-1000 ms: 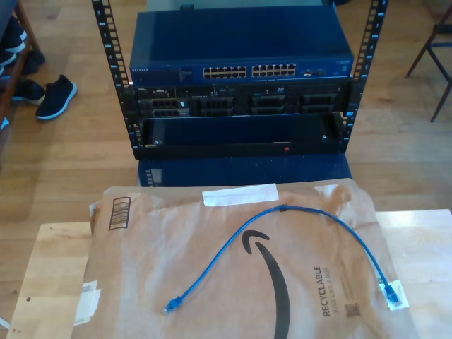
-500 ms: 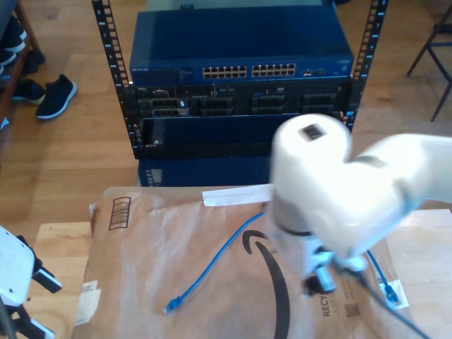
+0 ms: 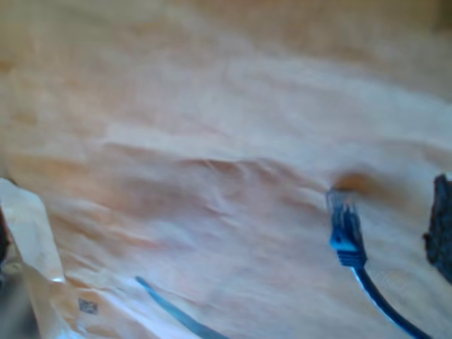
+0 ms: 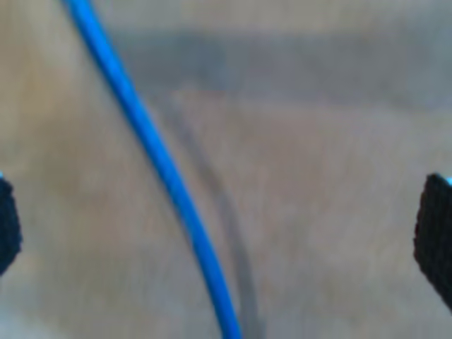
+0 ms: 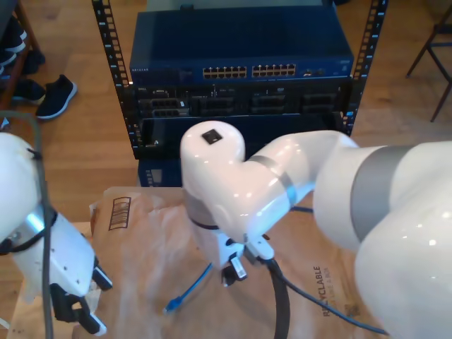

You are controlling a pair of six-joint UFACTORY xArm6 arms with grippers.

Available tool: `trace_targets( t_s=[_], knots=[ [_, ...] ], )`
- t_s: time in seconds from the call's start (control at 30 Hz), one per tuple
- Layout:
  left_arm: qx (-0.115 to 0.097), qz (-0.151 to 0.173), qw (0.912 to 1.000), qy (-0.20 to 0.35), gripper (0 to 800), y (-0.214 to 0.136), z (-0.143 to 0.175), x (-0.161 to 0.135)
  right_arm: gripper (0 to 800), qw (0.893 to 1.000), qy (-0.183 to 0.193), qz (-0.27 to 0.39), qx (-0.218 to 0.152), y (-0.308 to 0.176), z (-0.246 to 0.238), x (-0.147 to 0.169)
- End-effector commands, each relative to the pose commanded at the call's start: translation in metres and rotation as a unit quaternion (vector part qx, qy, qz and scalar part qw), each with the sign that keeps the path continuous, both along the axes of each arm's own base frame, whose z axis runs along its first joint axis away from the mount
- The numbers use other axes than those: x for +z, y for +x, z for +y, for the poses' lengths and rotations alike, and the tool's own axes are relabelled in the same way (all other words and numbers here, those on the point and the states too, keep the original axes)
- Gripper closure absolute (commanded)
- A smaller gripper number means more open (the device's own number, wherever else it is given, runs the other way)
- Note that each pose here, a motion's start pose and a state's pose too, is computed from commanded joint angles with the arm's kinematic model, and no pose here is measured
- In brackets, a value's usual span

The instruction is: Grab the cable and plug it in

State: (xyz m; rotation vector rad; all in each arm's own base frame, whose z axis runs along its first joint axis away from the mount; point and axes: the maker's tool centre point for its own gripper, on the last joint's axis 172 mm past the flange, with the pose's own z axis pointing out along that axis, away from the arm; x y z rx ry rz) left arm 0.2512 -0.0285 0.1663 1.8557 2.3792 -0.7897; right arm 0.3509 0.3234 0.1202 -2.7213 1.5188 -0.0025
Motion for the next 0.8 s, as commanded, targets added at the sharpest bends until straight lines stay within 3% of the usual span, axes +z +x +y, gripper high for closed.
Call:
trace_targets(
  t_s=[0.27, 0.6, 0.7, 0.8],
  knots=[
    [0.006, 0.000, 1.0000, 0.005, 0, -0.004, 0.001, -0.014, 82, 0.999, -0.017, 0.028, 0.004, -0.016, 0.001, -0.030],
    [0.008, -0.003, 0.9999, 0.006, 0, -0.002, 0.001, -0.015, 125, 0.999, -0.024, 0.040, 0.004, -0.020, 0.001, -0.045],
    [0.007, -0.002, 1.0000, 0.007, 0, -0.003, 0.002, -0.016, 246, 0.999, -0.024, 0.041, 0.001, -0.020, 0.000, -0.045],
    [0.007, -0.002, 1.0000, 0.006, 0, -0.002, 0.001, -0.016, 472, 0.999, -0.014, 0.048, -0.009, -0.023, 0.004, -0.044]
  ],
)
